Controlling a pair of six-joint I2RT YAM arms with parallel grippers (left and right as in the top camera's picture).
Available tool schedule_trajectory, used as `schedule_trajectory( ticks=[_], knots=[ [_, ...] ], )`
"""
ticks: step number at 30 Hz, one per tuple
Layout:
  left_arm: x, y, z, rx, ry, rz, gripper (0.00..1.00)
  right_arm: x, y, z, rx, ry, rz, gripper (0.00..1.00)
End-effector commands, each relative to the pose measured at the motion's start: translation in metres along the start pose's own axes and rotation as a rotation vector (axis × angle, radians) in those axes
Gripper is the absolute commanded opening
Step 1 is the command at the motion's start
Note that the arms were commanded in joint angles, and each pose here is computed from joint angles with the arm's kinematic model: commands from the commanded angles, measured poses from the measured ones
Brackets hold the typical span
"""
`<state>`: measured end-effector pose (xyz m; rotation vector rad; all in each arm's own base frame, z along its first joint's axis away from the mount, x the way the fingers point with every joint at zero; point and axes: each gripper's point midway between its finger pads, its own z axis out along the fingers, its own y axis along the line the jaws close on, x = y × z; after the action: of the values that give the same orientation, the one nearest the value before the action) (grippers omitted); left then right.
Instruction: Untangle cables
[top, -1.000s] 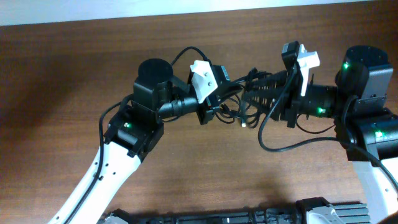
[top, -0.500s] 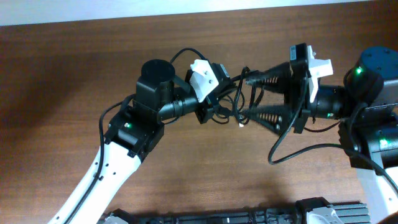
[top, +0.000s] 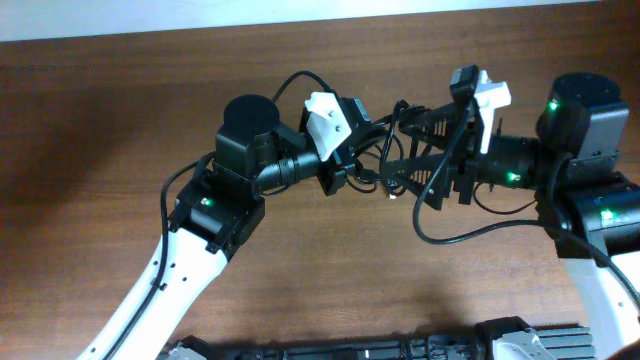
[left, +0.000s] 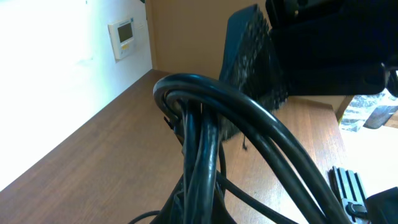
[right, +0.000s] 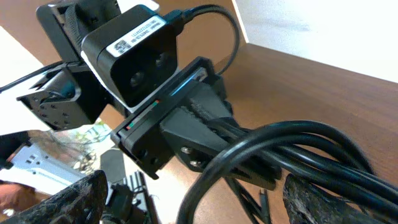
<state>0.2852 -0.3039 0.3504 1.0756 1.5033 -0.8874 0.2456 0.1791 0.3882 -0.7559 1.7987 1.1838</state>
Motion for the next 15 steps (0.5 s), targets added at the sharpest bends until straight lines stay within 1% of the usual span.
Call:
schedule_trajectory(
  ticks=[1, 3, 5, 6, 7, 8, 10, 12, 15],
  knots=[
    [-0.008, -0.005, 0.000, 0.026, -0.024, 0.008, 0.00, 0.003, 0.014, 0.012, -0.075, 0.028, -0.040, 0.89],
    [-0.008, -0.005, 0.000, 0.026, -0.024, -0.011, 0.00, 0.004, 0.017, 0.018, -0.097, 0.037, -0.047, 0.88],
    [-0.008, -0.005, 0.000, 0.026, -0.024, -0.011, 0.00, 0.003, 0.015, 0.020, -0.099, 0.035, -0.054, 0.81],
    [-0.008, -0.005, 0.000, 0.026, -0.023, -0.011, 0.00, 0.002, 0.015, 0.021, -0.100, 0.032, -0.058, 0.67],
    [-0.006, -0.005, 0.000, 0.026, -0.018, -0.015, 0.00, -0.001, 0.015, 0.021, -0.101, 0.023, -0.074, 0.44],
    [-0.005, -0.005, 0.000, 0.024, -0.014, -0.018, 0.00, -0.003, 0.017, 0.020, -0.114, 0.015, -0.090, 0.28],
    [-0.004, -0.005, 0.000, 0.023, -0.009, -0.022, 0.00, -0.009, 0.026, 0.019, -0.159, -0.005, -0.131, 0.06],
    [-0.003, -0.004, 0.000, 0.020, -0.005, -0.025, 0.00, -0.016, 0.034, 0.017, -0.196, -0.031, -0.186, 0.04],
    [0.010, 0.009, 0.000, -0.063, 0.046, -0.054, 0.00, -0.030, 0.050, 0.009, -0.212, -0.085, -0.298, 0.04]
  ],
)
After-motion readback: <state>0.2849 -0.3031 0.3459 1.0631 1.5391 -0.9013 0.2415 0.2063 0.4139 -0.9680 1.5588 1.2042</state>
